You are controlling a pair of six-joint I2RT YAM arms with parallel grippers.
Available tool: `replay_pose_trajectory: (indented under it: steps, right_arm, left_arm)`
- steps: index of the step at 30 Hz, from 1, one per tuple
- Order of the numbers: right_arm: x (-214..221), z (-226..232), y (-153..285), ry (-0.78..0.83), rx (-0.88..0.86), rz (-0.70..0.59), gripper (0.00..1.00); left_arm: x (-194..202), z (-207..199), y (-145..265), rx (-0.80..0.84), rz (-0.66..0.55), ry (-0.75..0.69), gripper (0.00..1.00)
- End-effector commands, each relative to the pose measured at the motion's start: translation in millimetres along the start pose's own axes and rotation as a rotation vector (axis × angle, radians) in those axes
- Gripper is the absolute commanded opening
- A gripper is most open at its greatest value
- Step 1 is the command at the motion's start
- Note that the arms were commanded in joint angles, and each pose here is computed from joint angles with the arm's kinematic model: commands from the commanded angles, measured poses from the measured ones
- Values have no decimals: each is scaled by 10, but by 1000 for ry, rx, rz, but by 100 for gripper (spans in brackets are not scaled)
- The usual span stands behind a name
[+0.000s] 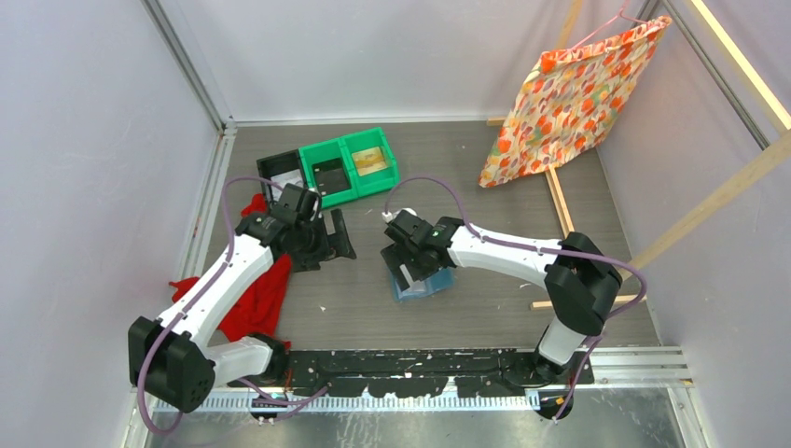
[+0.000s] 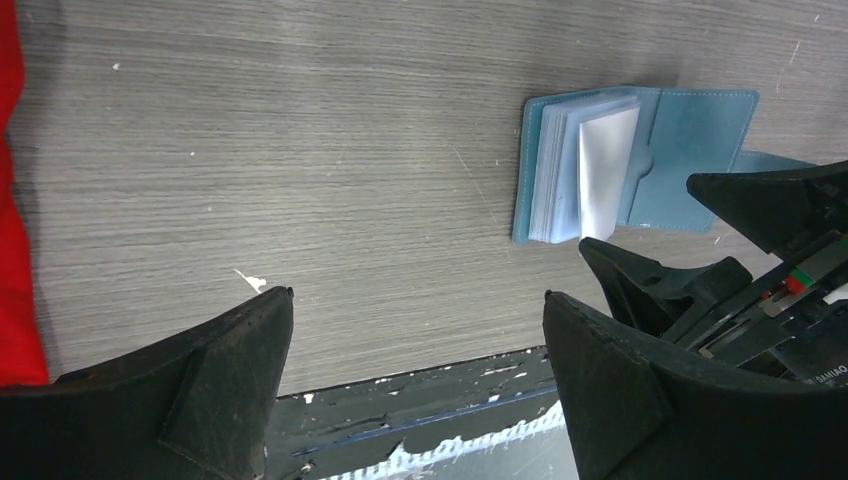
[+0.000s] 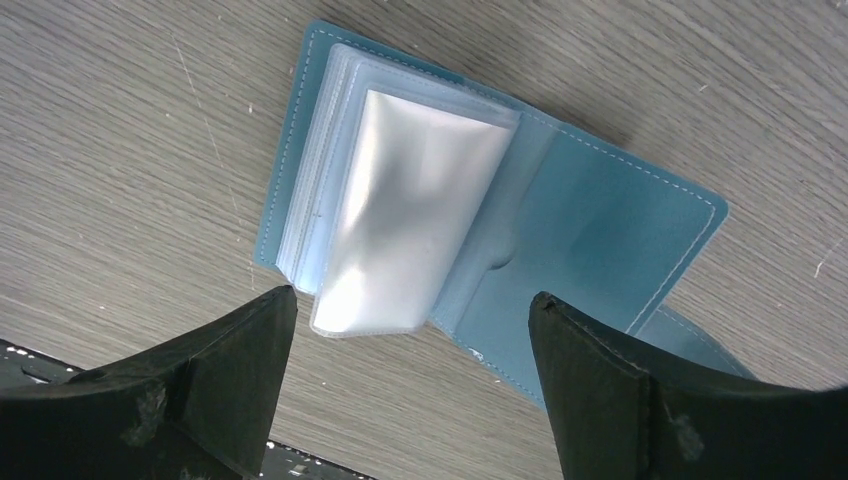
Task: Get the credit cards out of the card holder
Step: Open the card holder at the center of the board.
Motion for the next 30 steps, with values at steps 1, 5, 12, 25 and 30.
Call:
replay_pose_trajectory:
  steps: [1,5,12,25,30]
  right_arm:
    - [-154,101,31,15,-40,-48,90]
    - [-139,158,-90,2,-57,-43,90]
    - [-112,43,-285,-14,34,-36,88]
    - [-38,-62,-182,-64,62,-79,57]
    - [-84,-47,-82,-92,43,-115,45]
  left_arm:
    - [35,-50,7,37,16,4,96]
    - [25,-71,6,46,14,8,96]
    - [70,-329,25,195,54,18,97]
    - [120,-357,-123,206,106,54,96]
    - [104,-362,-133,202,105,53,96]
Point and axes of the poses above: each gripper's point midway between its finger pads, its own y axis back along the fingers, its own z axis along the line the jaws close on, x = y × z, the point moved 1 cm from there along y, back along the fingers, and after that the axes turned 3 degrees about y, right-handed, at the moved point
